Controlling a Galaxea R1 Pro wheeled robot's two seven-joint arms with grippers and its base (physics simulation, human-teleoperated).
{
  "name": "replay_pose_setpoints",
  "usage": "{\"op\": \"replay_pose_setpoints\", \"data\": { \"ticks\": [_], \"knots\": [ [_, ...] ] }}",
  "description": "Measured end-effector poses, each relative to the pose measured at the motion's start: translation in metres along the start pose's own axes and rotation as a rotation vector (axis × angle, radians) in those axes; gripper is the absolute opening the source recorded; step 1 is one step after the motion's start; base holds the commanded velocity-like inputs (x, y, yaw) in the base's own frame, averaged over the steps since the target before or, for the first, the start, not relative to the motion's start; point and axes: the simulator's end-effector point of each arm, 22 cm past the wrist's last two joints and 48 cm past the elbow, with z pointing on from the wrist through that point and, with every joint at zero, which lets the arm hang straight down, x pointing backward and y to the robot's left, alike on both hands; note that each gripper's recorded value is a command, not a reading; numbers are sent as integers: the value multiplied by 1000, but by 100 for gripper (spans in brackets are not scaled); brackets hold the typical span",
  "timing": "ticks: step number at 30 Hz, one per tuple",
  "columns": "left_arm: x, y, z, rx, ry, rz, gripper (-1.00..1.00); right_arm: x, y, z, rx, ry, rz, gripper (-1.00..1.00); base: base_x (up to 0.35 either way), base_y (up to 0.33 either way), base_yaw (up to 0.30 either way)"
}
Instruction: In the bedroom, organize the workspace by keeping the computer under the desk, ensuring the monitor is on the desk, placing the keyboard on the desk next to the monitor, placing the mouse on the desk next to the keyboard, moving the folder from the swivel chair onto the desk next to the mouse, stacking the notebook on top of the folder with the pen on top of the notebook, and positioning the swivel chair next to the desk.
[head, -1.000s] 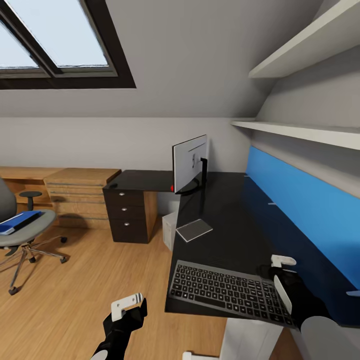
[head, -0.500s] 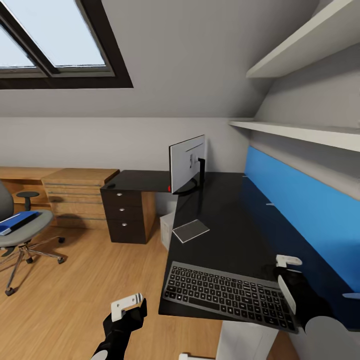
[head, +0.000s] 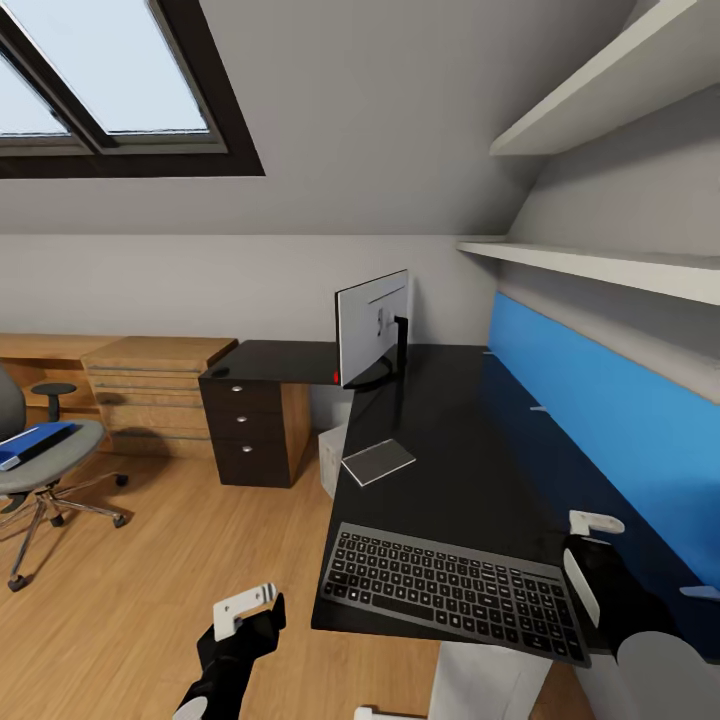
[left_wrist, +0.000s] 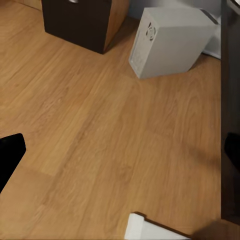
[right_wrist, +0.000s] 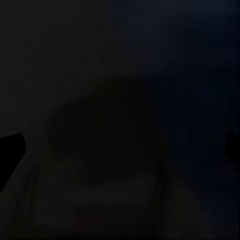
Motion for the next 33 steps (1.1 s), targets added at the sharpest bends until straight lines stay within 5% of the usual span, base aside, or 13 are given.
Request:
{"op": "replay_pose_setpoints", "data": {
  "ticks": [33],
  "knots": [
    [-7,12,3,-26,-13,-17,100,9,-1,0,7,47,-11,100,-97,0,0]
  ]
}}
